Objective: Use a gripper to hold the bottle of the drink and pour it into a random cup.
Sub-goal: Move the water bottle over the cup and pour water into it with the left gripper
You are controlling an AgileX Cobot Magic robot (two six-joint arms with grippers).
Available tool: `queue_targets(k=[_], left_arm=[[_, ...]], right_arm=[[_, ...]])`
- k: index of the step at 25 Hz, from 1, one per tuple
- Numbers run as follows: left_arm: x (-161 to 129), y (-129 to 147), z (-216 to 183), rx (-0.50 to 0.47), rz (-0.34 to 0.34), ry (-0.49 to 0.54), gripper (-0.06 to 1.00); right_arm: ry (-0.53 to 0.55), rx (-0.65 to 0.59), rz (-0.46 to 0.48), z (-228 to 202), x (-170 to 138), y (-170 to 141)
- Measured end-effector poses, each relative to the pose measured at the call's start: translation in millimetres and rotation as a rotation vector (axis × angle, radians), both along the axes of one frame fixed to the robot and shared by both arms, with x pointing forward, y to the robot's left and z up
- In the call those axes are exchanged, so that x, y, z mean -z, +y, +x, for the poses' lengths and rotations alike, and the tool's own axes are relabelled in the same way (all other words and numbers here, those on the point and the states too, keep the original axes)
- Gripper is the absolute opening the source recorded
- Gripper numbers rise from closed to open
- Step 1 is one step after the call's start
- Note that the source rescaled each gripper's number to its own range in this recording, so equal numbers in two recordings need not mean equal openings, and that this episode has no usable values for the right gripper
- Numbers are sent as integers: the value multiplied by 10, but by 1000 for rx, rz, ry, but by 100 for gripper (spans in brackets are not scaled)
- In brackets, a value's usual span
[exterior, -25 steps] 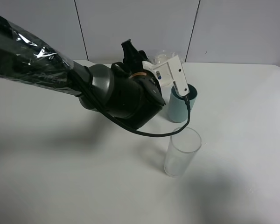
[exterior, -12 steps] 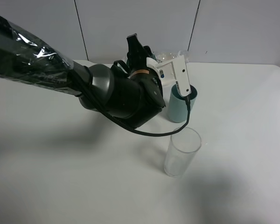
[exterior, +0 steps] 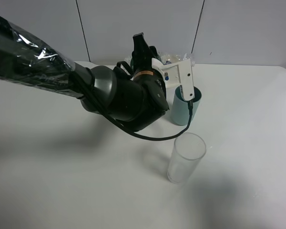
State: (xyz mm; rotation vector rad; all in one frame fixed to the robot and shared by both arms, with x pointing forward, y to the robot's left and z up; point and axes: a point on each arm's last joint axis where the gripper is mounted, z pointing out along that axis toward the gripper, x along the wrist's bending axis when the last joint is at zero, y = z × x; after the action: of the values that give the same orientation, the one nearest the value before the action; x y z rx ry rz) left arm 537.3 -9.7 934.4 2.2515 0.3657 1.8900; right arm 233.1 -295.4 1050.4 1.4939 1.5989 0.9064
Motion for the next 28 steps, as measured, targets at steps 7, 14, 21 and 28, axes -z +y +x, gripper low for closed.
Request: queue_targets(k=[7,14,21,28], left_arm=[[10,13,14,-5,4,2,0],[-11,15,120,-35,10,3,0],[4,-6,138,-40,22,8,0],[18,10,134,-51,67,28,0]], right_arm=[[0,0,0,0,0,0],[0,0,0,0,0,0],[0,0,0,0,0,0],[0,0,0,0,0,0]])
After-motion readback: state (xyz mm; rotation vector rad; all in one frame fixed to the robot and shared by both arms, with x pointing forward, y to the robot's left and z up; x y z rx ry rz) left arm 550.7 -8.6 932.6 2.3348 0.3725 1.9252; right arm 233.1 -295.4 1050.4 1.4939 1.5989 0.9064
